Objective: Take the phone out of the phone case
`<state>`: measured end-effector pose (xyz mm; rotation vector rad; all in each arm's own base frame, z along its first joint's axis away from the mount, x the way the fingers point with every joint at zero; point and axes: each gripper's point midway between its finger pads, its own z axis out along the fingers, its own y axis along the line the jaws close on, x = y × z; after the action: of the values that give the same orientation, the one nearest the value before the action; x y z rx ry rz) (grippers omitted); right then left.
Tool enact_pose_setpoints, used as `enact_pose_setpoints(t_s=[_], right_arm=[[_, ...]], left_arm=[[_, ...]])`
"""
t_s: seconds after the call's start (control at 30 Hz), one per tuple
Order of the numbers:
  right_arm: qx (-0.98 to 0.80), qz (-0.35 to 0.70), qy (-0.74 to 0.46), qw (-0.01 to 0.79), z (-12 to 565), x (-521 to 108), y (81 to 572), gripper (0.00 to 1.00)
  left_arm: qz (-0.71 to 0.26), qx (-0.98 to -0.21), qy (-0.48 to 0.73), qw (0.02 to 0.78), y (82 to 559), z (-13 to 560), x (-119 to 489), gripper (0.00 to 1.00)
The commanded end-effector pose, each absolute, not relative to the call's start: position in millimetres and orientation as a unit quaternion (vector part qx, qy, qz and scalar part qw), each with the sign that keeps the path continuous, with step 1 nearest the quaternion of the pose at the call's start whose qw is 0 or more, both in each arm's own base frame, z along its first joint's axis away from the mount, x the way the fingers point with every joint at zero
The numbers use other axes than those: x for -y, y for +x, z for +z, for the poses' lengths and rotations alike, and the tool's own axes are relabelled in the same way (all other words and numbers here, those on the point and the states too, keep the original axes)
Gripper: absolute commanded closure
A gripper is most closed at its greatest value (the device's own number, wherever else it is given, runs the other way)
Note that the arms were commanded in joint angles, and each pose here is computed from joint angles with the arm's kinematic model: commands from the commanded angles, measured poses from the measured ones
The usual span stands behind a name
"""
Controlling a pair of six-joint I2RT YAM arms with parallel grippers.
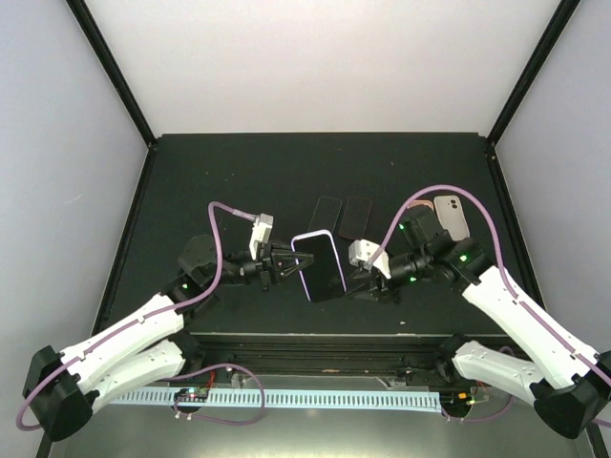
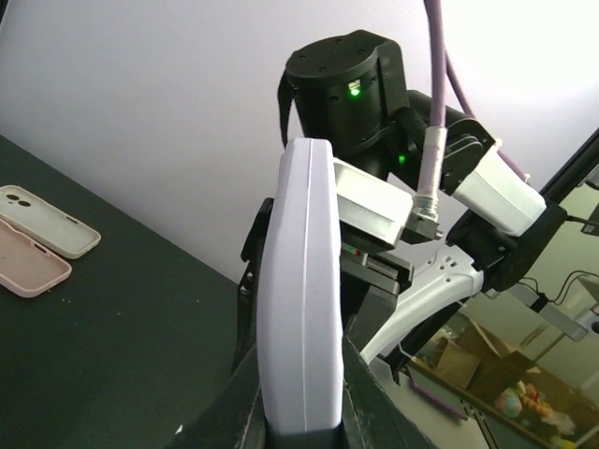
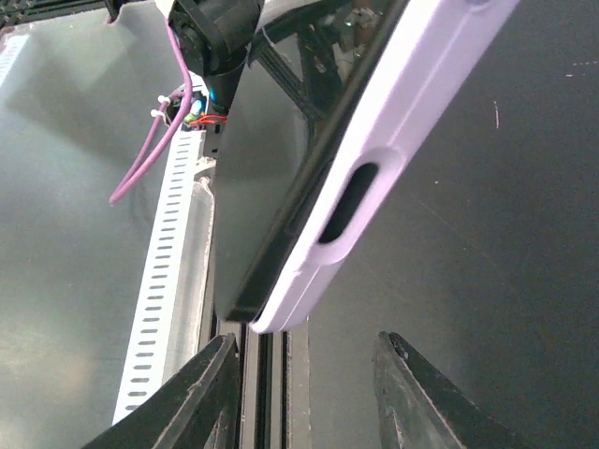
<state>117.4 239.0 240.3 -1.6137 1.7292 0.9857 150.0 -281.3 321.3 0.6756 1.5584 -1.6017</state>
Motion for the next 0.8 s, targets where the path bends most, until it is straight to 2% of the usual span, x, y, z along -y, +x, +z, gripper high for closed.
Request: enact_pose_setpoints(t_s=[0.0, 0.33, 0.5, 0.77], right_arm=[[-0.640, 0.392, -0.595, 0.289, 250, -248, 121, 0.59], [-0.659, 0.390, -0.577, 0.284, 248, -252, 131, 0.60], [-0.625, 0.431, -0.596, 0.263, 259, -253, 111, 0.56], [-0.650, 0.413, -0.580, 0.265, 255, -256, 125, 0.60]], left_arm=[[-0.657, -0.561, 0.284, 0.415, 141, 354, 279, 0.98], [-0.664, -0.560, 0.285, 0.405, 142, 350, 282, 0.98], [-0.658, -0.564, 0.283, 0.411, 144, 347, 282, 0.98], [-0.664, -0.556, 0.303, 0.397, 136, 347, 284, 0.98]])
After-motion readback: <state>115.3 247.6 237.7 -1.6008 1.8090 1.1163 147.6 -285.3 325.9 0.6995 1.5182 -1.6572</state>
